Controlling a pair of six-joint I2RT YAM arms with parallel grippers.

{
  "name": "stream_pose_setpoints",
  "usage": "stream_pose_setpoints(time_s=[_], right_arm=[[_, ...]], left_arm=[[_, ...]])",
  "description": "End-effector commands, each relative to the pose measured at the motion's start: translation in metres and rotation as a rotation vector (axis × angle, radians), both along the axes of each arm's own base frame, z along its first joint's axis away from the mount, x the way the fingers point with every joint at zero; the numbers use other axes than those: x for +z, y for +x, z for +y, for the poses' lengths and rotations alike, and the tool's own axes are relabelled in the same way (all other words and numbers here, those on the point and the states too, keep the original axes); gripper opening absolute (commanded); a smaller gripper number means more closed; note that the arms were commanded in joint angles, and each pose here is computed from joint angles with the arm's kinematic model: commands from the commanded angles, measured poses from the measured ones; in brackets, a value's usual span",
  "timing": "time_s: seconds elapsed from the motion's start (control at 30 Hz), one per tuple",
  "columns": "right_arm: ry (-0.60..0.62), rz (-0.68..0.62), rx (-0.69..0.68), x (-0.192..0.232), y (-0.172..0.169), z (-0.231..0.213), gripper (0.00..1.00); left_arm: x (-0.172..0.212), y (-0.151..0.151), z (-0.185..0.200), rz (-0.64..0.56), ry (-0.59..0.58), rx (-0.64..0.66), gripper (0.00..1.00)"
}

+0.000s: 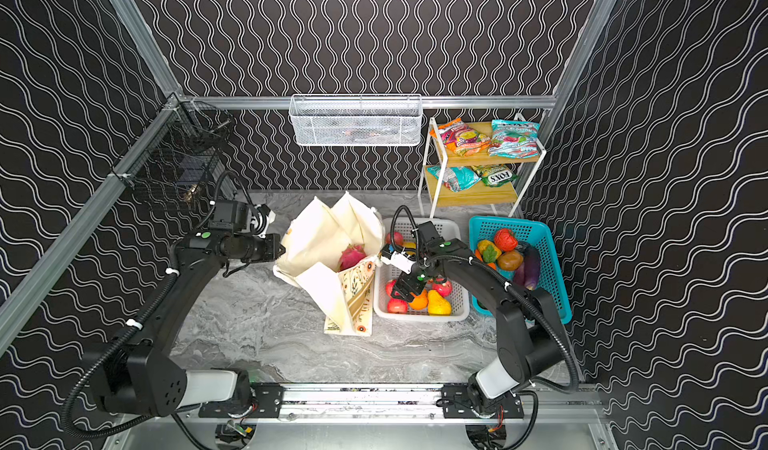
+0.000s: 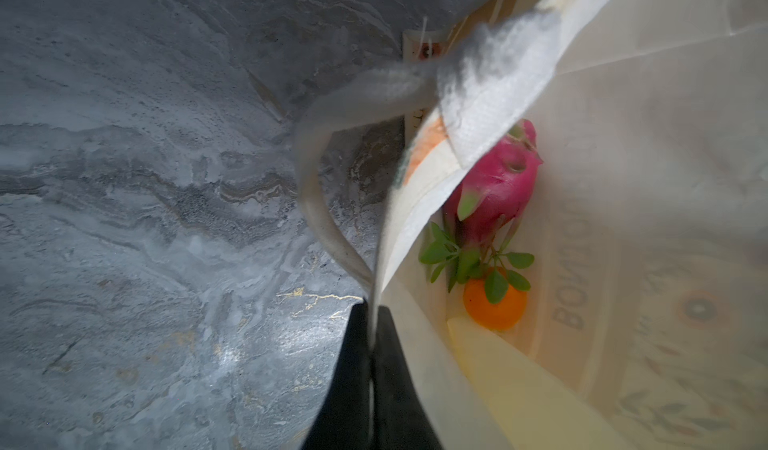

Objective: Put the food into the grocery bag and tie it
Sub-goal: 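Lower the right gripper onto a red apple near the basket edge and close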

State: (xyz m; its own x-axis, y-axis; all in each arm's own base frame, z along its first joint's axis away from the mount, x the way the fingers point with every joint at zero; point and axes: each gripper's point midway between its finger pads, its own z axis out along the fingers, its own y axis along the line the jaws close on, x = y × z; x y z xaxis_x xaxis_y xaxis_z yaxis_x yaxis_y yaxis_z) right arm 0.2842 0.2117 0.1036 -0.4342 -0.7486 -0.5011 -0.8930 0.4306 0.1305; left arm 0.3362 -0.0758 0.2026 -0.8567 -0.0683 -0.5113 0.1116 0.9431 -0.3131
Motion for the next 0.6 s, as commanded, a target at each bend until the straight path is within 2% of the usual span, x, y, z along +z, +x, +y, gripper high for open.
stream_pose_setpoints(time_s=[0.0, 0.57], right_arm=[[0.017, 0.018, 0.008, -0.004, 0.000, 0.004, 0.92], [-0.033, 0.055, -0.020, -0.022, 0.008, 0.001, 0.94]], left_arm=[[0.000, 0.000, 0.010, -0.004, 0.055, 0.008, 0.00], [0.004, 0.003, 0.019, -0.020, 0.060, 0.043, 0.00]])
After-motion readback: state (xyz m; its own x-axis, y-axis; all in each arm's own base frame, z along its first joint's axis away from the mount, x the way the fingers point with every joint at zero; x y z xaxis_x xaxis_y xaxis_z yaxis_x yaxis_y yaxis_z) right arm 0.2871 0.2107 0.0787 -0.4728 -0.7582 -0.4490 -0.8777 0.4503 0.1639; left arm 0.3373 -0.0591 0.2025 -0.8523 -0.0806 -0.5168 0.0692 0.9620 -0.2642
